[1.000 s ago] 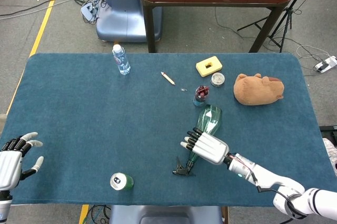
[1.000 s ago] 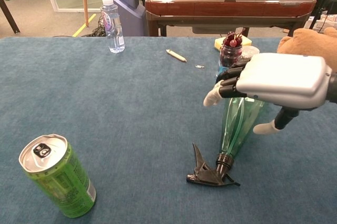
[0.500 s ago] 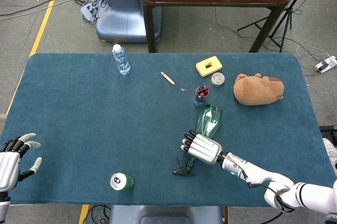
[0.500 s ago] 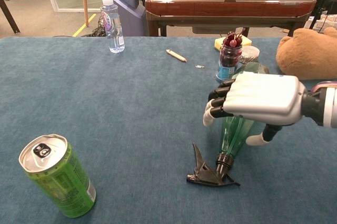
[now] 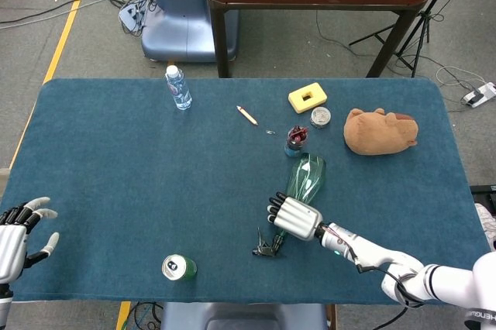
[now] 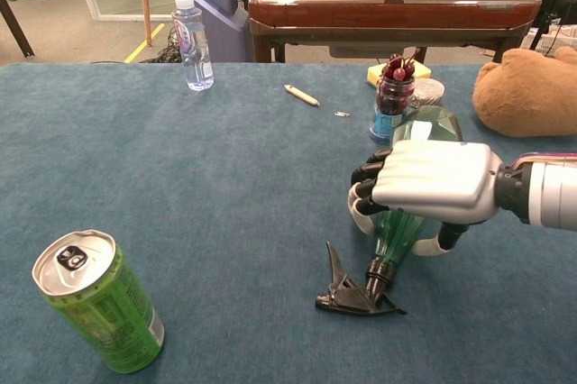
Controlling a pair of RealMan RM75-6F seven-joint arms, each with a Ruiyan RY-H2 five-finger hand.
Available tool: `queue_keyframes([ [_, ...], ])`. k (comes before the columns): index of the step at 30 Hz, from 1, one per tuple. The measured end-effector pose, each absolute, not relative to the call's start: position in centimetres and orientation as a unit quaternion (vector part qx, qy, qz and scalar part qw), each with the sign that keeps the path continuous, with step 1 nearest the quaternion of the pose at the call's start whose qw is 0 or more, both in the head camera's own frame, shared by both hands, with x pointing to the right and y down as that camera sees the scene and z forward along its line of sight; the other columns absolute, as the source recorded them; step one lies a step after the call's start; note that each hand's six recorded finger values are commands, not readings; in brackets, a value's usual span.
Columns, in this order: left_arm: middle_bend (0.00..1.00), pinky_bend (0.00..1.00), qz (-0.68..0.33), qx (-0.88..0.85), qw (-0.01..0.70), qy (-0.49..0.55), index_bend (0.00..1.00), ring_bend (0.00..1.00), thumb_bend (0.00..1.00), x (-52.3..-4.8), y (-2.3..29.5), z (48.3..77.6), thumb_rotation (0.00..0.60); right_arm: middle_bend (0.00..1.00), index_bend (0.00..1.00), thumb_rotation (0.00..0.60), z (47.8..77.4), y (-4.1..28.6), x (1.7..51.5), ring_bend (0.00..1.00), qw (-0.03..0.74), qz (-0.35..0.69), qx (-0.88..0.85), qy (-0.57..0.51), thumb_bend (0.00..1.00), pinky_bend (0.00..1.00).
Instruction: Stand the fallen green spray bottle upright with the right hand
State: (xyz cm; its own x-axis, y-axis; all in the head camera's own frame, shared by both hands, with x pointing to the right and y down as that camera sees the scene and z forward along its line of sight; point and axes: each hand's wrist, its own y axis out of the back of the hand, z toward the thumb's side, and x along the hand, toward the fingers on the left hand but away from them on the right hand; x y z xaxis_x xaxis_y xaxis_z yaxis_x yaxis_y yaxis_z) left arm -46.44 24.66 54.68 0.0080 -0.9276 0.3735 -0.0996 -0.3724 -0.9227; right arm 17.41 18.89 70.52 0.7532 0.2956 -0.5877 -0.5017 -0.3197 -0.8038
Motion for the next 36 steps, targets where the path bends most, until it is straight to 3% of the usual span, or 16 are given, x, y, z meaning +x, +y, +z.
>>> queue_keyframes([
  [8,0.25,0.23,-0.565,-0.606,0.366,0.424,0.41,0.24,0.33,-46.6,24.9,54.7,0.600,0.48,0.72,0.600,70.7,18.5,17.1,0.29,0.573,0.338,-0.746,0.045,0.35,0.25],
  [14,0.25,0.23,-0.564,-0.606,0.366,0.426,0.41,0.24,0.33,-46.7,24.9,54.6,0.600,0.51,0.76,0.600,69.4,16.9,16.9,0.34,0.530,0.333,-0.780,-0.027,0.38,0.30],
  [25,0.25,0.23,-0.562,-0.611,0.366,0.420,0.41,0.24,0.33,-46.4,24.8,55.0,0.600,0.52,0.77,0.600,64.8,11.4,19.4,0.34,0.336,0.322,-0.845,-0.264,0.38,0.32],
  [36,0.25,0.23,-0.561,-0.613,0.368,0.417,0.41,0.24,0.33,-46.1,24.7,55.1,0.600,0.52,0.77,0.600,64.5,9.0,22.6,0.34,0.088,0.283,-0.858,-0.420,0.38,0.32],
])
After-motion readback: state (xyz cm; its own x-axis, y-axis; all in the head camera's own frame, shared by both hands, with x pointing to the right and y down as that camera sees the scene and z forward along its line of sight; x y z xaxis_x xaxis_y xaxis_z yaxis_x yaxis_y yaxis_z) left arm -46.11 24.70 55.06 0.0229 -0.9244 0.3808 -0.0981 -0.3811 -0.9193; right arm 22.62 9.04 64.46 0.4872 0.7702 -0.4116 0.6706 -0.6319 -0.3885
